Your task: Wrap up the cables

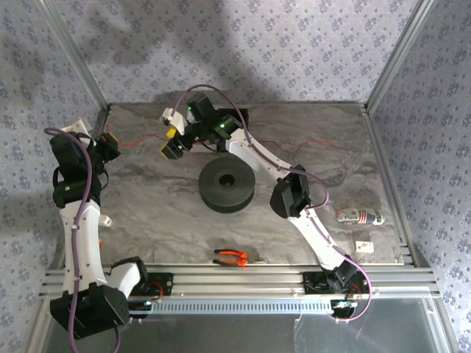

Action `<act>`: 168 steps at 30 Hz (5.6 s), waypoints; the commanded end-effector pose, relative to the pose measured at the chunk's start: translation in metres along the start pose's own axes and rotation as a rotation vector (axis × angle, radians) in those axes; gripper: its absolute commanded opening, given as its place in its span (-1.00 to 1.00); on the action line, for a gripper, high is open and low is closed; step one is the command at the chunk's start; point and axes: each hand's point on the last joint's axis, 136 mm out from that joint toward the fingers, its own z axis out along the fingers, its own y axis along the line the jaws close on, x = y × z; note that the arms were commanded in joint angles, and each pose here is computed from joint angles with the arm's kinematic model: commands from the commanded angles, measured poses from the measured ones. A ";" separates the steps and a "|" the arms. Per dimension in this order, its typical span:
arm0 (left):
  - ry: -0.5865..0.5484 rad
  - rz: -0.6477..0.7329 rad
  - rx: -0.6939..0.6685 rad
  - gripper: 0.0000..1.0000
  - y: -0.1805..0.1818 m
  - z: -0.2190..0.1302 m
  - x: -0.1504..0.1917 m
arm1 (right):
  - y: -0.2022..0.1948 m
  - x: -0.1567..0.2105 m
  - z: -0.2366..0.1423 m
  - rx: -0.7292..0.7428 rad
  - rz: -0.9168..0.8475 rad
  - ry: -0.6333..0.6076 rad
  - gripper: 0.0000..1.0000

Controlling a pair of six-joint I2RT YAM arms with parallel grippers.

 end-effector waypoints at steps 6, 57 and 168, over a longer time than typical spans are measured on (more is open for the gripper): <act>-0.050 -0.005 0.082 -1.00 -0.019 -0.008 -0.012 | -0.014 -0.002 0.005 0.060 0.004 -0.015 0.21; -0.165 -0.073 0.081 -1.00 -0.007 -0.022 -0.046 | -0.055 0.083 -0.057 0.308 -0.100 0.369 -1.00; 0.564 0.563 -0.053 -1.00 -0.074 0.047 0.211 | -0.096 0.061 -0.088 0.512 0.147 0.241 -1.00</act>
